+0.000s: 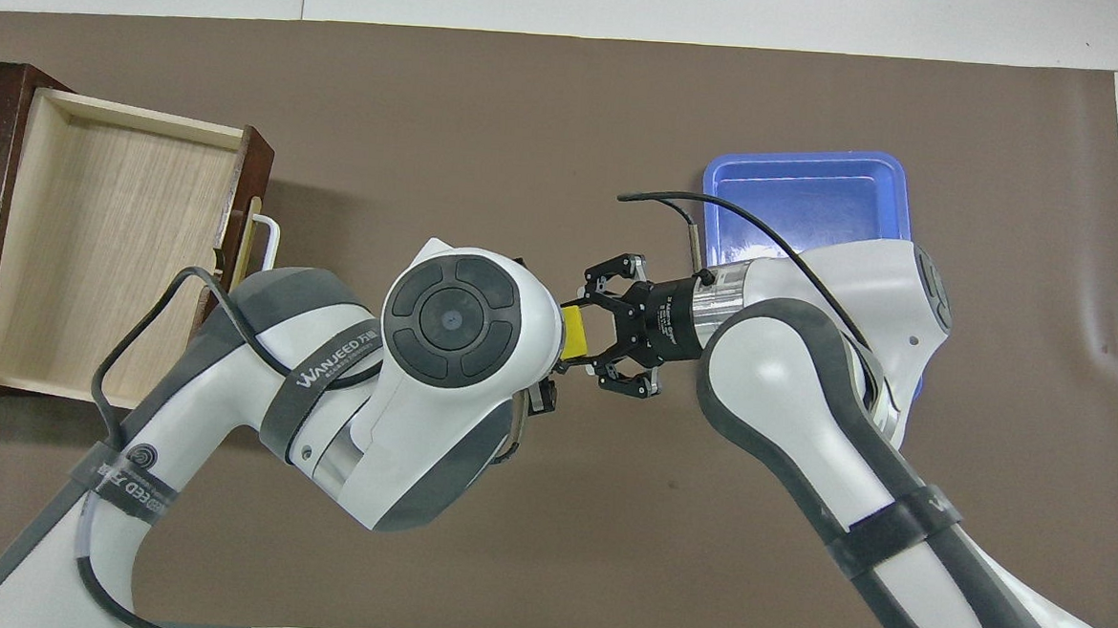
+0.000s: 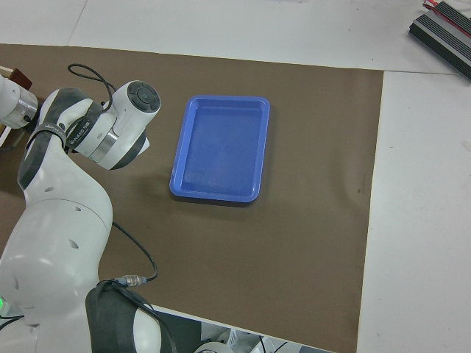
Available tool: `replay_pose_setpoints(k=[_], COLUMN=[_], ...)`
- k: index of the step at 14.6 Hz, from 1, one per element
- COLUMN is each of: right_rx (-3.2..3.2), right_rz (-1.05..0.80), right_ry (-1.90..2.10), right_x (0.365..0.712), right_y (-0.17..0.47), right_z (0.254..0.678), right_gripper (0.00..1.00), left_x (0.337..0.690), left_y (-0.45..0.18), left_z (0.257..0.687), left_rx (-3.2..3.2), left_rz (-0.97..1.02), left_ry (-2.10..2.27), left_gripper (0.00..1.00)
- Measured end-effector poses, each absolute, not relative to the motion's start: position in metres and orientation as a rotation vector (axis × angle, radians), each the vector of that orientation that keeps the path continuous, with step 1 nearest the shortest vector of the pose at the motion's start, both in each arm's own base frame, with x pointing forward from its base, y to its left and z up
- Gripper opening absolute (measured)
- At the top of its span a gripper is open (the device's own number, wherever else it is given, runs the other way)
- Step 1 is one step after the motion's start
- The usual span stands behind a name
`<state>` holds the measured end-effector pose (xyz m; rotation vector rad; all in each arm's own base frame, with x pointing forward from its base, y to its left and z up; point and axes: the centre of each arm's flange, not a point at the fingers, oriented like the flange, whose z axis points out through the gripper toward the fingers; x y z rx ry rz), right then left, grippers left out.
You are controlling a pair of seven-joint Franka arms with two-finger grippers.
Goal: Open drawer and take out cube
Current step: 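Carry the cube over the blue tray while the left gripper pushes drawer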
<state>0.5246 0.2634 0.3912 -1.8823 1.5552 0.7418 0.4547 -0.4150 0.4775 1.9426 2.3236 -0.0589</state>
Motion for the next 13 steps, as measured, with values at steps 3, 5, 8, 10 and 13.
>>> replay_pose_setpoints(k=[3, 5, 8, 10, 13], right_rx=[-1.880, -1.879, -1.869, -1.866, -1.854], right_rz=[0.737, 0.736, 0.729, 0.732, 0.741], right_ry=[1.551, 1.549, 1.542, 1.538, 1.546], right_x=[0.526, 0.527, 0.531, 0.533, 0.538], right_y=[0.264, 0.264, 0.264, 0.262, 0.253], right_z=[0.394, 0.395, 0.403, 0.406, 0.407], right_gripper=[0.57, 0.57, 0.57, 0.57, 0.57], left_x=[0.456, 0.457, 0.474, 0.504, 0.537], left_y=[-0.414, -0.413, -0.392, -0.353, -0.295], left_z=[0.480, 0.482, 0.482, 0.481, 0.472], left_rx=[1.940, 1.939, 1.886, 1.797, 1.779], left_rz=[-0.057, -0.056, -0.048, -0.035, -0.016], left_ry=[2.317, 2.315, 2.367, 2.436, 2.471], left_gripper=[0.55, 0.56, 0.75, 0.96, 1.00])
